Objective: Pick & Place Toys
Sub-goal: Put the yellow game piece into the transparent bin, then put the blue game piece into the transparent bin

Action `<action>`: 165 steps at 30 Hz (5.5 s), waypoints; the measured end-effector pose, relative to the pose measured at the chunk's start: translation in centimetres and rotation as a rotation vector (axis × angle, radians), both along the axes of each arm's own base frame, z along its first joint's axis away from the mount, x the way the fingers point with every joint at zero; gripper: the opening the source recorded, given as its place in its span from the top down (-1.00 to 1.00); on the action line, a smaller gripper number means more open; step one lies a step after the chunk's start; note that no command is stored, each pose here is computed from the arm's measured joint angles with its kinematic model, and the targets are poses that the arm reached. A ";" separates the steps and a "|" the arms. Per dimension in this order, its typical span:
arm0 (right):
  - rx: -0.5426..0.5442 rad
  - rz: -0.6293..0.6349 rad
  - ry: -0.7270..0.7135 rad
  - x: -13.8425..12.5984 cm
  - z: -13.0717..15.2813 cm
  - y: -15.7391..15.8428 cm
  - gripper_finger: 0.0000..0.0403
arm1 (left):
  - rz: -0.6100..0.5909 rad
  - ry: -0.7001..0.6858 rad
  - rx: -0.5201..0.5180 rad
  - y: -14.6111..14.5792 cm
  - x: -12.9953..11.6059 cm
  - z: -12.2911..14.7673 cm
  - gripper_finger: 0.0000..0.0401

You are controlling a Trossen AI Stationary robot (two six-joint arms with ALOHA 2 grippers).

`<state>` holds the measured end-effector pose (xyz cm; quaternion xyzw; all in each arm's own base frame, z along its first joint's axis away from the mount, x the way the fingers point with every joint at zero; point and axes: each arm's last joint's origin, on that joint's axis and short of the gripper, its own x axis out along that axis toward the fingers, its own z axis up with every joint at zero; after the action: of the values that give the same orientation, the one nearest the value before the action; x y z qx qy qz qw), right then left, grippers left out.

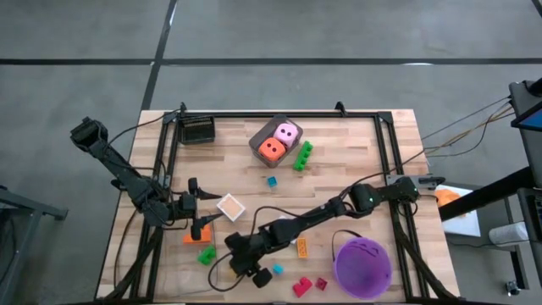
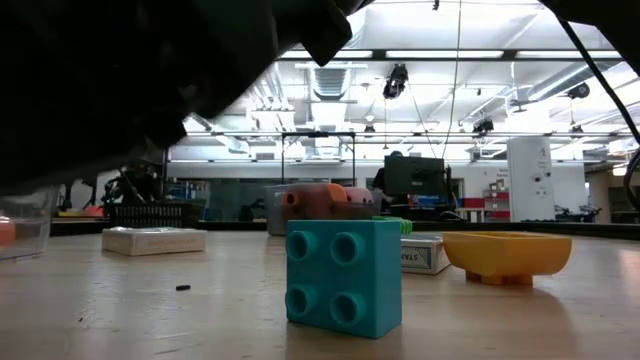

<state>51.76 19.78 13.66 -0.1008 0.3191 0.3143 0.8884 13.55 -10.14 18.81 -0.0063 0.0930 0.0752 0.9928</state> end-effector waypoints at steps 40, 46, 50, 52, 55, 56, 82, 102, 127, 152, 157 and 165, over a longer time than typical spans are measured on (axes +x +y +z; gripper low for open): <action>0.127 -0.154 -0.436 2.9 4.8 -2.9 0.00 | -0.034 -0.049 0.094 -1.4 -2.5 0.8 -0.35; 0.126 -0.155 -0.434 2.9 4.8 -2.9 -0.51 | -0.034 -0.049 0.094 -1.4 -2.5 0.8 -0.35; 0.123 -0.154 -0.426 2.9 4.7 -2.9 -0.70 | -0.034 -0.049 0.093 -1.4 -2.5 0.8 -0.35; 0.122 -0.154 -0.425 2.9 4.7 -2.9 -0.73 | -0.034 -0.048 0.094 -1.4 -2.5 0.8 -0.35; 0.115 -0.143 -0.430 2.8 4.7 -2.6 -0.74 | -0.034 -0.048 0.093 -1.4 -2.5 0.8 -0.35; 0.113 -0.135 -0.435 2.8 4.7 -2.5 -0.74 | -0.034 -0.048 0.093 -1.4 -2.5 0.8 -0.35; 0.227 -0.285 -0.832 -4.2 4.9 -2.5 -0.75 | -0.154 -0.014 0.087 -1.7 -2.6 0.3 -0.35; 0.047 -0.446 0.215 -13.2 5.1 -0.3 -0.75 | -0.146 -0.016 0.077 -1.7 -2.6 0.3 -0.35; 0.205 -0.733 0.423 -13.3 1.3 3.2 -0.75 | -0.134 -0.018 0.063 -1.7 -2.6 0.3 -0.35; 0.059 -0.755 0.445 -13.1 -0.6 3.8 0.23 | -0.125 -0.020 0.065 -1.6 -2.6 0.3 -0.35; 0.036 -0.729 0.432 -13.0 -0.6 3.8 0.57 | -0.126 -0.020 0.064 -1.6 -2.6 0.3 -0.35; -0.016 -0.687 0.384 -13.0 -0.2 3.6 0.57 | -0.125 -0.020 0.064 -1.6 -2.6 0.3 -0.35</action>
<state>38.73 23.42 13.46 0.0654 0.4972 0.0094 0.8651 10.97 -11.76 19.14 0.0307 0.0807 0.0158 0.9961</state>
